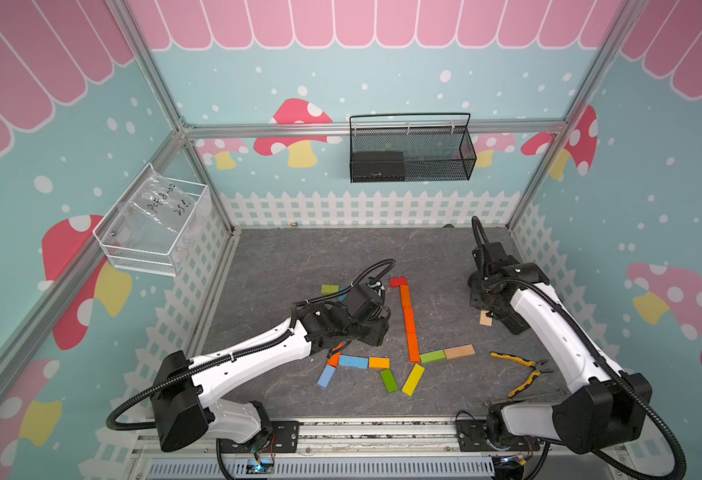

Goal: Assemble a giraffe with building blocks
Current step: Pick up the building block from the center of the board, then assemble the building block at the center of the board.

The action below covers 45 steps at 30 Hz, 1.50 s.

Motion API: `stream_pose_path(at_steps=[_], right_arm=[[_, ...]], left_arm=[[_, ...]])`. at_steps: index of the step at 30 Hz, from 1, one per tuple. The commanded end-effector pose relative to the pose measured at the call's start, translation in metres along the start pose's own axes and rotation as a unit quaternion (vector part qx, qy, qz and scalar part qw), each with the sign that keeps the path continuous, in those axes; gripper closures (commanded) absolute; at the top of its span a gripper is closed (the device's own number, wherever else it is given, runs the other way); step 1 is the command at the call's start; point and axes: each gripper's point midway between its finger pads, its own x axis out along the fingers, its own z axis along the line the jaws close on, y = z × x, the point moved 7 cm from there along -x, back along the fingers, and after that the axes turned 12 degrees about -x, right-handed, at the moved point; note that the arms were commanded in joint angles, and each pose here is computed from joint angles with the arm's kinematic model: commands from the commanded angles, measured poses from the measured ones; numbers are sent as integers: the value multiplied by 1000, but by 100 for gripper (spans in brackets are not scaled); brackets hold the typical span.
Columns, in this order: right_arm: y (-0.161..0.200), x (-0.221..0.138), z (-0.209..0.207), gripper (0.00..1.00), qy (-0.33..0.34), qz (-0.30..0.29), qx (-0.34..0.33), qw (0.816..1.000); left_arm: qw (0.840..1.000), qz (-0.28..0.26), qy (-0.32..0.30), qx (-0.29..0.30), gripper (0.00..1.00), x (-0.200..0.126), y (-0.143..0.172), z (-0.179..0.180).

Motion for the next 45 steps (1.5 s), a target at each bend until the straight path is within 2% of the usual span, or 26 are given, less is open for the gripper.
stream_pose_path(at_steps=[1, 6, 8, 11, 15, 19, 20, 23, 27, 35, 38, 42, 45], right_arm=[[-11, -8, -3, 91, 9, -36, -145, 989], [-11, -12, 6, 93, -28, -77, -280, 957], [-2, -2, 11, 93, -38, -74, -330, 940], [20, 17, 18, 100, -49, -53, -397, 915], [59, 28, 19, 100, -55, -36, -487, 871], [105, 31, 15, 100, -67, -31, -577, 814], [113, 30, 14, 100, -73, -33, -587, 806], [132, 30, 17, 100, -112, -36, -591, 798], [152, 40, 25, 100, -157, -10, -585, 796], [151, 46, 28, 100, -175, 11, -577, 798], [154, 52, 29, 100, -183, 31, -587, 788], [166, 62, 27, 100, -184, 80, -617, 761], [167, 67, 25, 100, -181, 99, -630, 749]], left_arm=[[1000, -12, 3, 3, 36, -5, -2, 2], [1000, -14, 4, 2, 36, -5, -3, 3], [1000, -15, 6, 0, 36, -6, -4, 2], [1000, -18, 10, -2, 36, -8, -5, 2], [1000, -24, 20, -5, 36, -13, -4, 2], [999, -35, 36, -10, 36, -19, -5, 1], [998, -38, 40, -11, 36, -21, -5, 1], [998, -45, 50, -14, 35, -26, -5, 0], [997, -51, 57, -17, 35, -32, -5, 0], [996, -51, 64, -18, 35, -34, -4, 0], [996, -53, 63, -18, 35, -35, -4, 0], [996, -53, 66, -18, 35, -37, -4, 0], [996, -55, 66, -18, 35, -37, -4, 0]])
